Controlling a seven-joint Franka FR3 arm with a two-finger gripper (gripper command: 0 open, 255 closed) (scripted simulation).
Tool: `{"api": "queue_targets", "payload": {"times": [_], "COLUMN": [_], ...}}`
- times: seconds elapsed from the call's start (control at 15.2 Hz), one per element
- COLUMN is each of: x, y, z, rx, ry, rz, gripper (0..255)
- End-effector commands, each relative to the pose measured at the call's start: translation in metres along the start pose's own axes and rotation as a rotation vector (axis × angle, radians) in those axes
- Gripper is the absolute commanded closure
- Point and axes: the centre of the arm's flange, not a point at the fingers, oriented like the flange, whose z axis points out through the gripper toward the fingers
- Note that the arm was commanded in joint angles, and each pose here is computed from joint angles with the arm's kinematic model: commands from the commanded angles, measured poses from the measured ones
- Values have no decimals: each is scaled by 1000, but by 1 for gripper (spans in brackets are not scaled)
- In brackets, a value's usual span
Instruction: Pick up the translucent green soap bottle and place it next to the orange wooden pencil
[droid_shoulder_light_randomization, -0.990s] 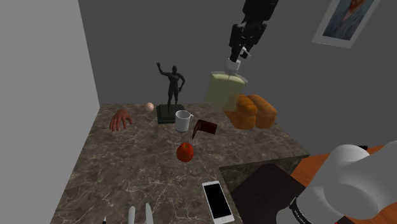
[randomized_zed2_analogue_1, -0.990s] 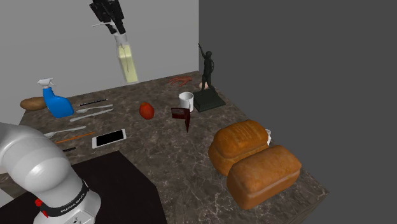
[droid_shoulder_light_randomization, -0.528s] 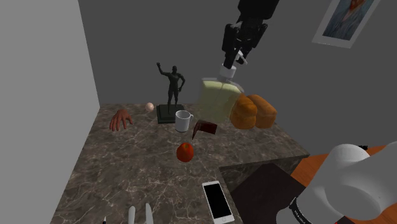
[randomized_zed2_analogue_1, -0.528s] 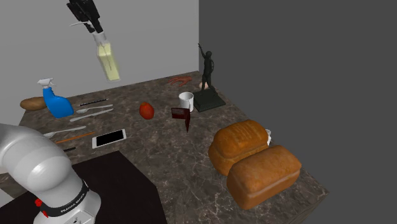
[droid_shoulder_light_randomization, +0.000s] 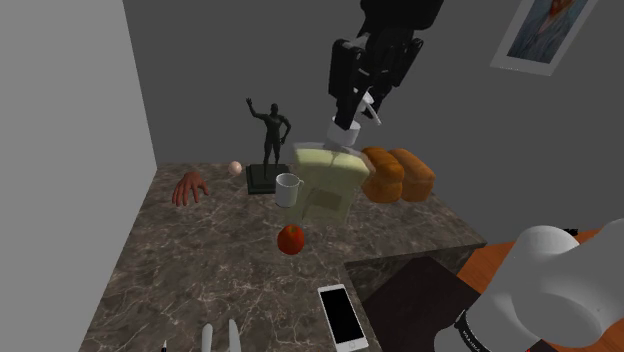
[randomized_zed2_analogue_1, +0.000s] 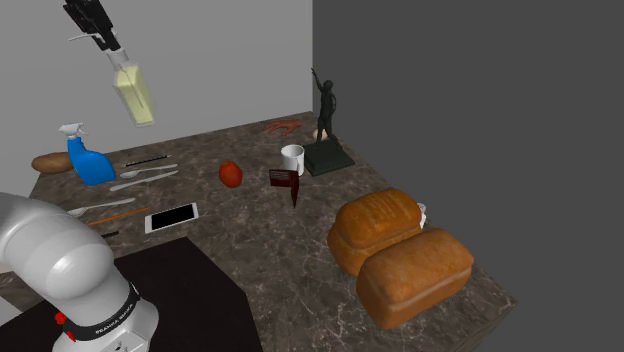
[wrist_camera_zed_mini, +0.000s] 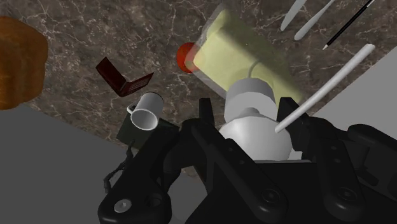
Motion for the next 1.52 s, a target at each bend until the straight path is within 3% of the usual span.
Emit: {"api": "queue_targets", "payload": {"times": [0.0, 0.2, 1.45], "x": [-9, -27, -47], "y": [-22, -64, -77], "z": [-6, -16, 82], "rx": [0, 0, 0], "ry": [0, 0, 0], "rz": [2, 2, 2], "gripper": [255, 255, 255]}}
